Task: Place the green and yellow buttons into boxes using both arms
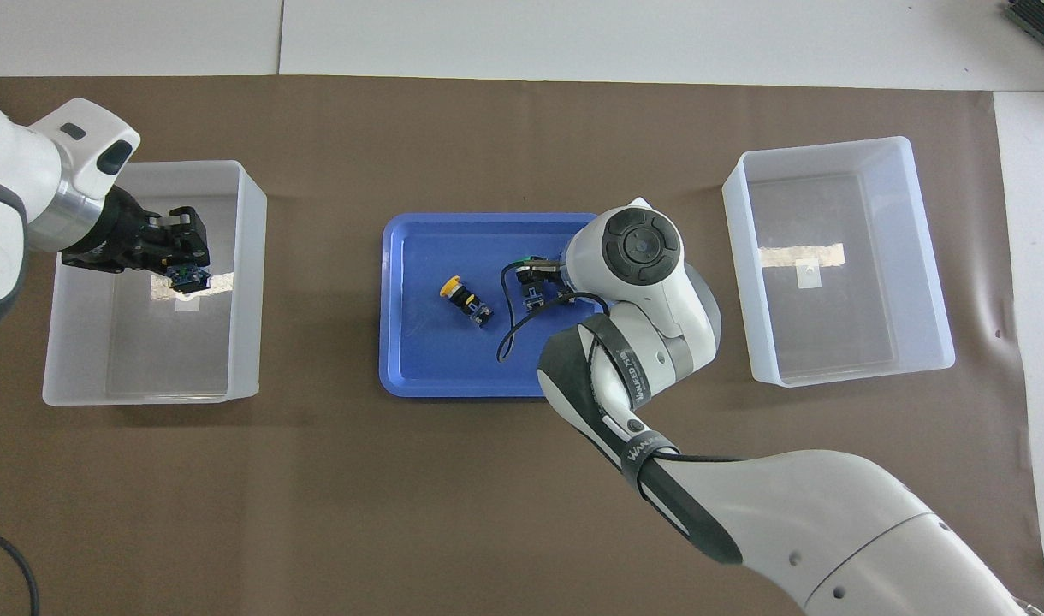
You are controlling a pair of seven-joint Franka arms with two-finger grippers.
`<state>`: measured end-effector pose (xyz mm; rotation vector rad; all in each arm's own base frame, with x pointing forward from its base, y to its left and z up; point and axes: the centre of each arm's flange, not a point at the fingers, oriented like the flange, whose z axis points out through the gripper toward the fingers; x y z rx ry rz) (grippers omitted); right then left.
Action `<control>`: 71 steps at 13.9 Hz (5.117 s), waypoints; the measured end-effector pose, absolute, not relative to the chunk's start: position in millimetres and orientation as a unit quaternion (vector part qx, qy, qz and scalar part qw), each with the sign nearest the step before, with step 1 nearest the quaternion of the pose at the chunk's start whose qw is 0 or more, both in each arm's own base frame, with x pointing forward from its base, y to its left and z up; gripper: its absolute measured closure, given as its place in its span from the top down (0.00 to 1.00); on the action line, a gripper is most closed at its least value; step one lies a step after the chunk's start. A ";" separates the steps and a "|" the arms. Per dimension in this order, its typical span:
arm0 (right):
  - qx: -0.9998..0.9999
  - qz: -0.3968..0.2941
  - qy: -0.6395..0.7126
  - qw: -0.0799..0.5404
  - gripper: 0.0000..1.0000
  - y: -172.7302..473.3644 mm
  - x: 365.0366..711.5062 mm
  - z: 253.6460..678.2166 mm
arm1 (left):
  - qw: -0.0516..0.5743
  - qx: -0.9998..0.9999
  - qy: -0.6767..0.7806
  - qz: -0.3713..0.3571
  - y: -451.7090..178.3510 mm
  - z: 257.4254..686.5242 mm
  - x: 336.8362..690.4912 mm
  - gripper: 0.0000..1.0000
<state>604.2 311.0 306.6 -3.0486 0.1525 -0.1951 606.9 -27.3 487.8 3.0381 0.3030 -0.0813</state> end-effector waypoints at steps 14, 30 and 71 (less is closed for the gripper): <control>-0.994 -0.095 0.050 0.012 0.32 116.3 641.7 451.5 | 0.038 0.993 0.113 0.000 44.1 338.8 562.4 0.52; -0.996 -0.090 0.014 -0.010 0.32 -36.9 675.4 350.7 | 0.079 0.936 0.341 0.030 -192.3 453.0 581.2 1.00; -0.991 -0.119 -0.044 0.044 1.00 355.6 590.9 328.3 | 0.049 0.974 0.220 0.004 10.9 469.0 586.4 0.34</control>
